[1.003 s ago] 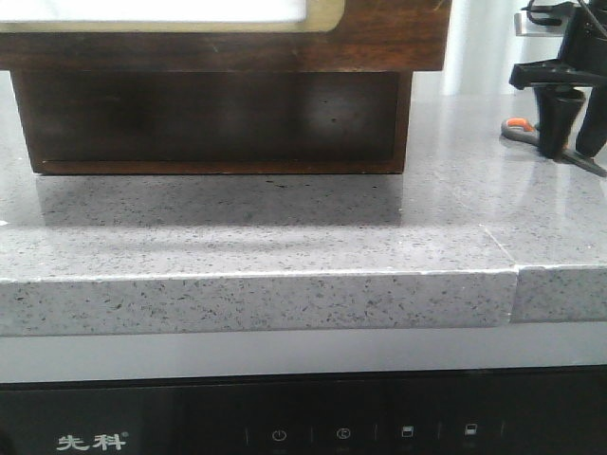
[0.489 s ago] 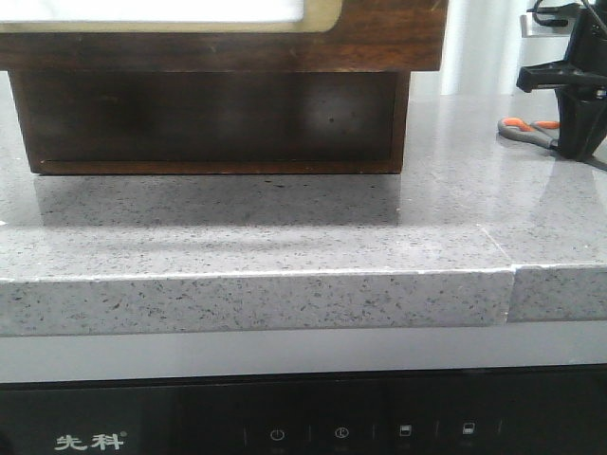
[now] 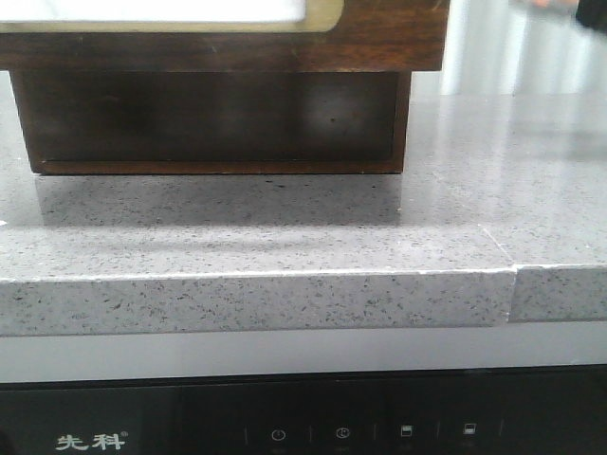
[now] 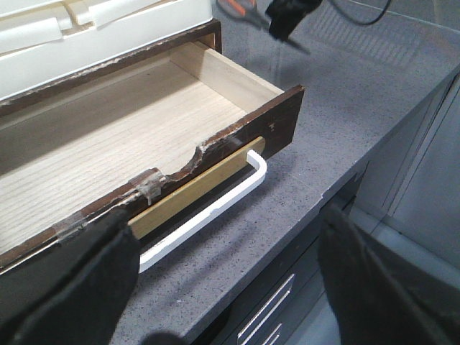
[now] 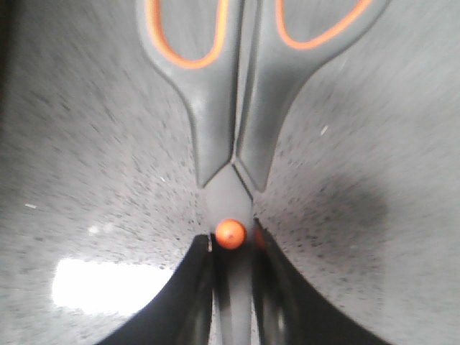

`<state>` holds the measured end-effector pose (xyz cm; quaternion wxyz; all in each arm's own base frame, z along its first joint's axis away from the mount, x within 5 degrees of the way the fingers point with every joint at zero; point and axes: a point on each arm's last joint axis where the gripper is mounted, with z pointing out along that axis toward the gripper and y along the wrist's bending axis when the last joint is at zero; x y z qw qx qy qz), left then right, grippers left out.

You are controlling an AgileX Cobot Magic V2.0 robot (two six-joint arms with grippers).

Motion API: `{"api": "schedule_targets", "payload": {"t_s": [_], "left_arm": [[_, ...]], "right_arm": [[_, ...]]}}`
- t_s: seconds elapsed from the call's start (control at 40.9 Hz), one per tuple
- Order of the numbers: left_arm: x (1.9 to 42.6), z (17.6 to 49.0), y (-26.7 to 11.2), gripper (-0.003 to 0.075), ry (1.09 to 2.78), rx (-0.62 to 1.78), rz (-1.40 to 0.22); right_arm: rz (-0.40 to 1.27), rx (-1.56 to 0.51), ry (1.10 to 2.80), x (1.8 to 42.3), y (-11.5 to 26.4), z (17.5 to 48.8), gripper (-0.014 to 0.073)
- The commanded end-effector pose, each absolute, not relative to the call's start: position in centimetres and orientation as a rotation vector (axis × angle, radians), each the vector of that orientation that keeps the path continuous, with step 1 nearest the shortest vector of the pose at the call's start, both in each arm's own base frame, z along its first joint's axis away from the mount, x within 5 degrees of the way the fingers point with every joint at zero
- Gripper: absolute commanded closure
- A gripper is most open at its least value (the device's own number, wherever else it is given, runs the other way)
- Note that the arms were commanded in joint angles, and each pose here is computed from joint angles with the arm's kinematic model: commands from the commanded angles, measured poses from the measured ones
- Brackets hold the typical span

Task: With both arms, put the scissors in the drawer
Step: 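Lift the scissors with the right gripper and carry them over the drawer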

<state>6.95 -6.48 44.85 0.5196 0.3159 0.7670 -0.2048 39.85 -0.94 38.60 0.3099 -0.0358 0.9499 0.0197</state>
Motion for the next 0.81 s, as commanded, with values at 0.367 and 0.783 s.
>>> {"api": "schedule_targets", "payload": {"t_s": [0.367, 0.783], "left_arm": [[7.0, 46.3, -6.6, 0.0208, 1.750, 0.714, -0.525], [7.0, 46.3, -6.6, 0.0208, 1.750, 0.714, -0.525]], "right_arm": [[0.049, -0.320, 1.898, 27.0, 3.5, 53.9, 0.0559], [0.124, -0.984, 1.581, 23.8, 13.8, 54.4, 0.0558]]}}
